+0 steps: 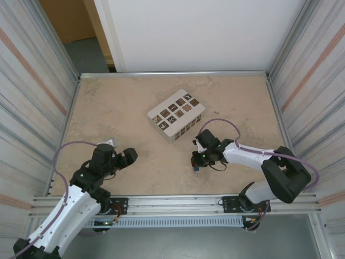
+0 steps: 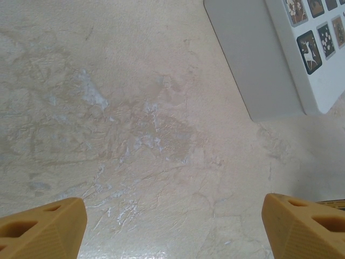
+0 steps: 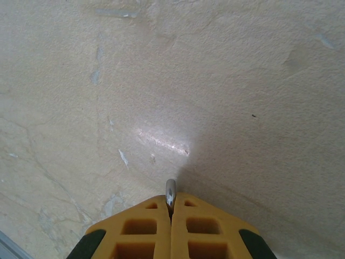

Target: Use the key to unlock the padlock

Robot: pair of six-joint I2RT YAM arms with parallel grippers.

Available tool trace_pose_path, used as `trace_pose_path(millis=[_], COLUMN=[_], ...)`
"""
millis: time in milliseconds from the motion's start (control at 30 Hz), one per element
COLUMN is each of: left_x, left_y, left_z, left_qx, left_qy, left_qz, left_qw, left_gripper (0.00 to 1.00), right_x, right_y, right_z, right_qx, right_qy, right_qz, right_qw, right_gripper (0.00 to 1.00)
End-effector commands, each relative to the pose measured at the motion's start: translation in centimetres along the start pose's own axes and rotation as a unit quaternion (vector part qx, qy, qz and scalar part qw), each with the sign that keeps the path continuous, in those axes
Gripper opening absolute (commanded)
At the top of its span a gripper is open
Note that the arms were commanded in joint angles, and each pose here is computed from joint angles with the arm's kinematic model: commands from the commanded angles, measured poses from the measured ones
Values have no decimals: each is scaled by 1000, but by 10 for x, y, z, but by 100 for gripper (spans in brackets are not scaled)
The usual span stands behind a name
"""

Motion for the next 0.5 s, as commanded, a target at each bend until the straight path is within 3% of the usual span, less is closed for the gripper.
trace_pose_path(millis=[0,467], left_x=[4,4], left_y=[0,1], left_z=[-6,-7], left_qx=[3,5], left_qy=[-14,-16], left_qz=[-5,-6], left_qw=[1000,1000], left_gripper=[85,85], right_x=[-3,-10], right_y=[4,1], right_z=[-3,0], right_qx=[10,8], right_qy=[5,20], right_qz=[0,5], right_qw=[1000,1000], right_gripper=[0,0])
Point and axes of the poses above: each hand's point on the last joint's axis, 136 mm out from that joint toward the fingers, its own x axis back along the fingers, its own y axis along the line the jaws close on, z = x × y, the point moved 3 cm from there along x, back along the fingers, and after that the axes turned 3 degrees about x, right-handed, at the moved point
